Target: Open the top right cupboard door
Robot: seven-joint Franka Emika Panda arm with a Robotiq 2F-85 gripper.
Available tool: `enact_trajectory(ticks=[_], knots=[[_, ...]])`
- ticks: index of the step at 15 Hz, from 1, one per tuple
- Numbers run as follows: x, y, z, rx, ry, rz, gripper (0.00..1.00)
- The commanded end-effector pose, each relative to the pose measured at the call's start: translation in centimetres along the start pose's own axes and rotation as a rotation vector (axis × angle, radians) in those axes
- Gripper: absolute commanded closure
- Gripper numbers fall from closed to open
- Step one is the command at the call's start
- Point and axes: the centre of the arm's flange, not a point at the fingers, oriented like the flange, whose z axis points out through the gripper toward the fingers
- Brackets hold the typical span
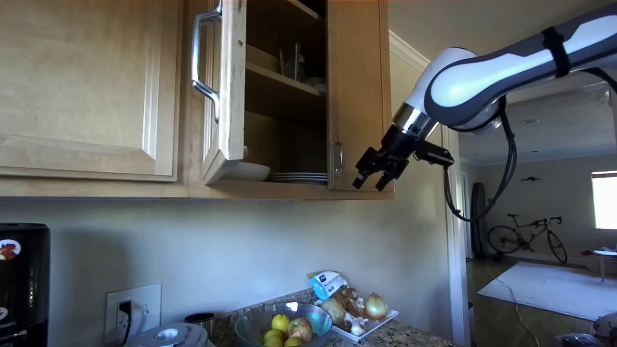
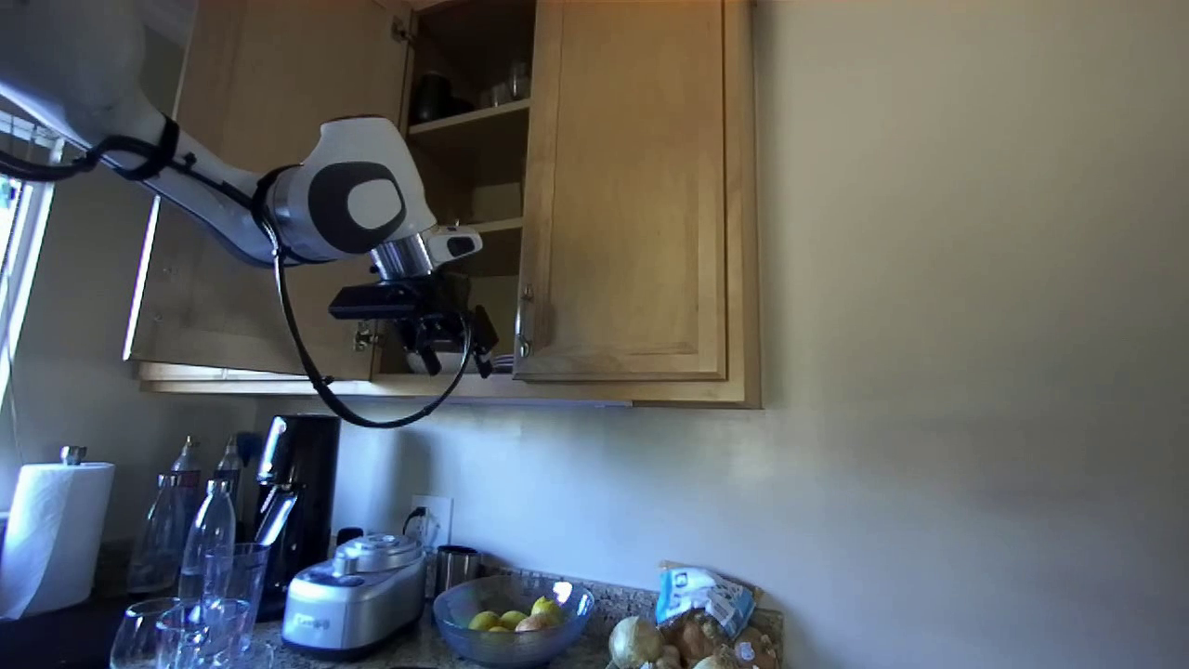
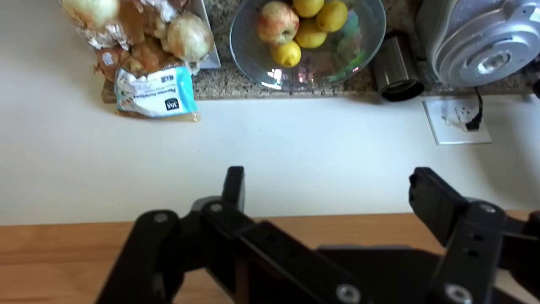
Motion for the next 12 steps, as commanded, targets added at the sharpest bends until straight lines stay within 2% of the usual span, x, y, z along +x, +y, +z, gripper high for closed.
enact_trajectory(ticks=[1,4,12], knots=[[2.9,-0.3,-0.4,0.001,0.081,0.0,0.0],[4.8,-0.2,-1.2,-0.002,0.137,0.004,0.0],[9.1,-0.1,-1.8,-0.024,0.22,0.003,0.0]])
